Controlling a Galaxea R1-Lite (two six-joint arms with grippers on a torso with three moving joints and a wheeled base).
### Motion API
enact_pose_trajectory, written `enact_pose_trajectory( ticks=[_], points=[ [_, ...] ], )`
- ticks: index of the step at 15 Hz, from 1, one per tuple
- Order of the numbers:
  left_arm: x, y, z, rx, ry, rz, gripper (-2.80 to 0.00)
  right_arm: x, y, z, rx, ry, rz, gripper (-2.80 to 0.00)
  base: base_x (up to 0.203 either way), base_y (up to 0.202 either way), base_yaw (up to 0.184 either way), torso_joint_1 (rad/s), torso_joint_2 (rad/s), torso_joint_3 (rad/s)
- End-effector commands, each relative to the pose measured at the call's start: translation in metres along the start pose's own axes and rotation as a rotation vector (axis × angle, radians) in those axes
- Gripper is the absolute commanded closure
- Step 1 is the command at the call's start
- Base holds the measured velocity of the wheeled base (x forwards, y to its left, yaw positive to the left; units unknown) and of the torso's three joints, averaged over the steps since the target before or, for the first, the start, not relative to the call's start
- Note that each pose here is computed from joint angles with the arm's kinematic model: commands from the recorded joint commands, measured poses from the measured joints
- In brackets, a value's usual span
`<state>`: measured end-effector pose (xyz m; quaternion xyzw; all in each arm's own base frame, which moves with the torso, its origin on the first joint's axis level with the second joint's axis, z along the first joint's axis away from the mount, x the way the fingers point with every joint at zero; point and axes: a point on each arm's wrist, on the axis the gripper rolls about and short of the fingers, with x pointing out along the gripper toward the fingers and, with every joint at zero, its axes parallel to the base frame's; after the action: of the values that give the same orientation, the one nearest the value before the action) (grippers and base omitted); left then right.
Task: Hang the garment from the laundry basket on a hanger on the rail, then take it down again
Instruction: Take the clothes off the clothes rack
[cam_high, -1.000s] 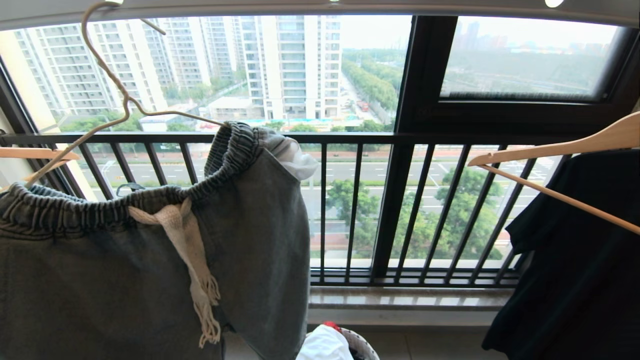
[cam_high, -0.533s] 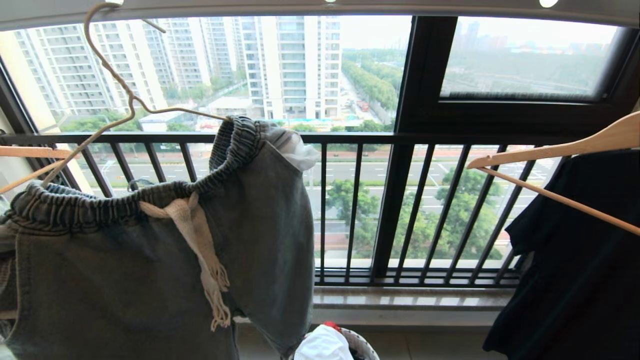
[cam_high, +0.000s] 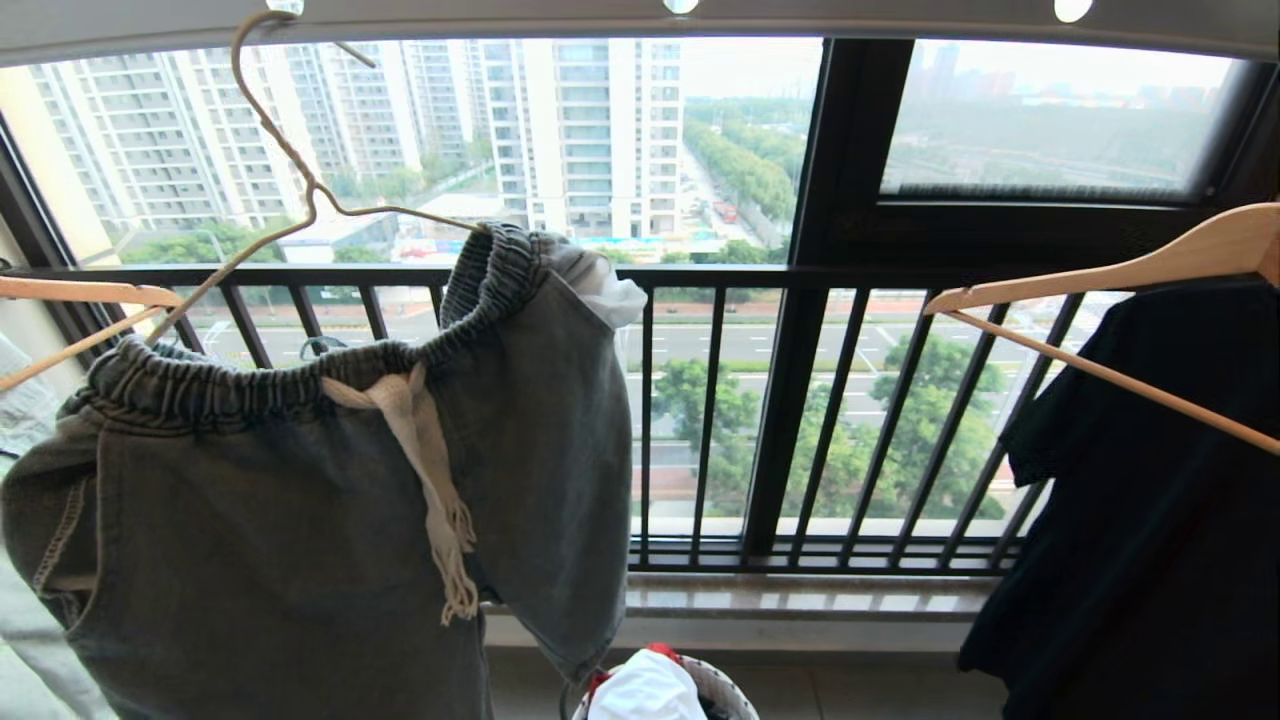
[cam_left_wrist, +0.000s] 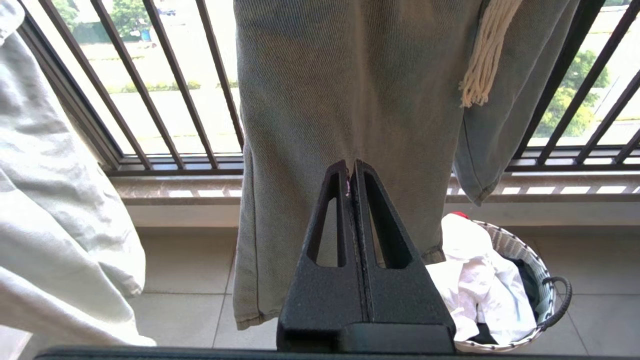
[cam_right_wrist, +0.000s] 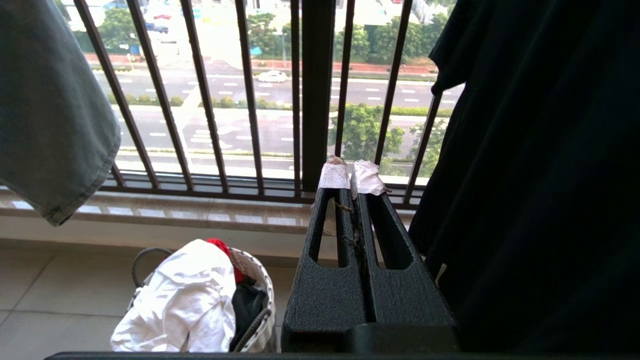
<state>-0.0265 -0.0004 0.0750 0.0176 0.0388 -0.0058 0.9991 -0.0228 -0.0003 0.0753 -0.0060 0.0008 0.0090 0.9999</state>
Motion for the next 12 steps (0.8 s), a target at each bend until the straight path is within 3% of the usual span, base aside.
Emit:
enact_pose_trajectory(
  ticks=[1,4,7,10,12],
  points=[
    [-0.001,0.000,0.003,0.004,-0.019,0.002,0.00,0.000,0.000,0.000,0.000,0.001,0.000,0.00,0.000,0.000,0.000,0.000,0.00,0.000],
    [-0.006,0.001,0.022,-0.001,-0.077,0.012,0.00,0.000,0.000,0.000,0.000,0.001,0.000,0.00,0.000,0.000,0.000,0.000,0.00,0.000],
    [-0.003,0.003,0.049,0.000,-0.049,0.045,0.00,0.000,0.000,0.000,0.000,0.001,0.000,0.00,0.000,0.000,0.000,0.000,0.00,0.000],
    [0.012,0.005,0.091,0.006,0.022,0.061,0.00,0.000,0.000,0.000,0.000,0.001,0.000,0.00,0.000,0.000,0.000,0.000,0.00,0.000],
    [0.026,0.007,0.133,0.034,0.056,0.085,0.00,0.000,0.000,0.000,0.000,0.001,0.000,0.00,0.000,0.000,0.000,0.000,0.00,0.000]
  ],
)
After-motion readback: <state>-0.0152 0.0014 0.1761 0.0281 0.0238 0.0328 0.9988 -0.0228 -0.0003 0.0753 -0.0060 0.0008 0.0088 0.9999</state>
